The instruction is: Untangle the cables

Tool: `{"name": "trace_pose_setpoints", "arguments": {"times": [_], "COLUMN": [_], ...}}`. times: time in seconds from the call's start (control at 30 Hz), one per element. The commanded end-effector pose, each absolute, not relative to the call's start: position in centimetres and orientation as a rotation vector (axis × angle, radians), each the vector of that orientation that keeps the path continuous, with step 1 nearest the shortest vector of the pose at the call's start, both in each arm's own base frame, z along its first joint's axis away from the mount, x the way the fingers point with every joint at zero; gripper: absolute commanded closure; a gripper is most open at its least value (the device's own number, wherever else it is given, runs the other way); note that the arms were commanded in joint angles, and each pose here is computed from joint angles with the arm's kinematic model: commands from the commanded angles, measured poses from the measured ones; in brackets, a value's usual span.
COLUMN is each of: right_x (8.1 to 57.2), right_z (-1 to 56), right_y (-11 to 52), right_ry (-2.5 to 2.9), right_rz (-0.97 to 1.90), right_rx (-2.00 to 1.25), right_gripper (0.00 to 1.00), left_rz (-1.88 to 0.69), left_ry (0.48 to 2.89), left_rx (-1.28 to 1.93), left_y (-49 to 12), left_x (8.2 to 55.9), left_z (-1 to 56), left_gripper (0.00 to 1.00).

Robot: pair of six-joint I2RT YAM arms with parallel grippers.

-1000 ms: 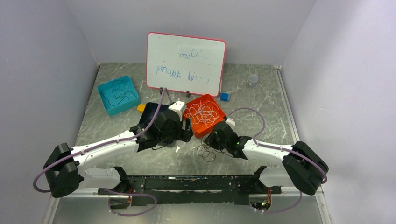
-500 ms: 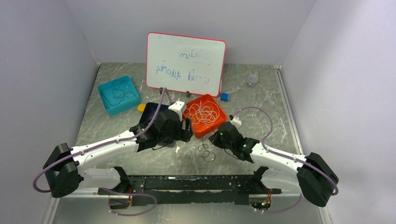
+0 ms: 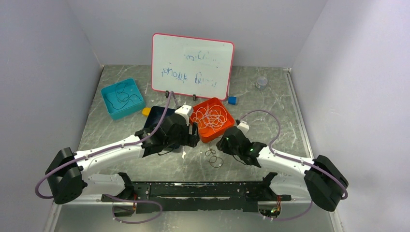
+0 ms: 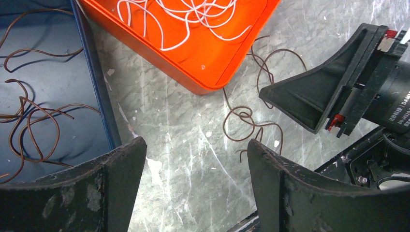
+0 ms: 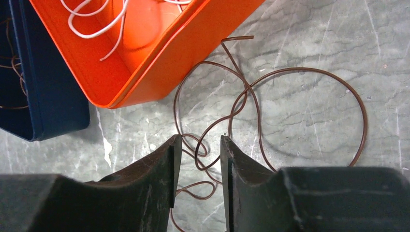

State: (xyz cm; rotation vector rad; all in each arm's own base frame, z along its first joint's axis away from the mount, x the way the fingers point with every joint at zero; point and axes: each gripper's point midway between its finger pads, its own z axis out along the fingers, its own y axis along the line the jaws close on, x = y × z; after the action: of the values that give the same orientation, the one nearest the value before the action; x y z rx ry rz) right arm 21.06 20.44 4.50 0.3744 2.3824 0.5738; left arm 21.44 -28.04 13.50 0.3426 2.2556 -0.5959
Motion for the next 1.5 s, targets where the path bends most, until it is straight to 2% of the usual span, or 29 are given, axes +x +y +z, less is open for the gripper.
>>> {"name": "trace_pose_setpoints", "arguments": {"times": [0.0, 0.2, 0.47, 0.57, 0.63, 0.8, 1.17, 1.47], "right_x": [22.0, 22.3, 22.9, 23.2, 23.3, 22.8, 22.7, 22.3], "right_z": [5.4, 4.7, 4.8, 6.4, 7.5, 9.3, 15.8, 17.6], "right_y": [21.5, 21.9, 21.1, 21.0, 20.9, 20.8, 19.4, 18.6], "right_ry": [2.356, 2.365, 2.341, 2.304, 2.284, 2.271, 2.130, 2.101], "right_rz": [0.605, 0.592, 0.525, 0.541, 0.546, 0.608, 0.730, 0.757], "right_rx": [0.350, 0.334, 0.319, 0.308, 0.305, 0.305, 0.375, 0.411], "right_gripper": [0.60, 0.61, 0.89, 0.96, 1.00, 1.00, 1.00, 1.00], "left_rz": [-0.585, -0.580, -0.576, -0.627, -0.674, -0.757, -0.871, -0.930], "left_ry": [2.239, 2.236, 2.229, 2.203, 2.172, 2.110, 2.146, 2.120], "left_rx": [0.339, 0.338, 0.327, 0.347, 0.361, 0.416, 0.469, 0.504], "left_y": [-28.2, -28.1, -27.8, -28.2, -28.7, -30.5, -34.4, -37.7], "left_x": [21.8, 21.8, 21.8, 21.5, 21.4, 21.5, 21.7, 22.2], "left_z": [14.1, 14.2, 14.3, 14.9, 15.5, 16.4, 13.9, 13.3], "left_gripper": [0.19, 0.20, 0.18, 0.14, 0.07, 0.00, 0.01, 0.02]}}
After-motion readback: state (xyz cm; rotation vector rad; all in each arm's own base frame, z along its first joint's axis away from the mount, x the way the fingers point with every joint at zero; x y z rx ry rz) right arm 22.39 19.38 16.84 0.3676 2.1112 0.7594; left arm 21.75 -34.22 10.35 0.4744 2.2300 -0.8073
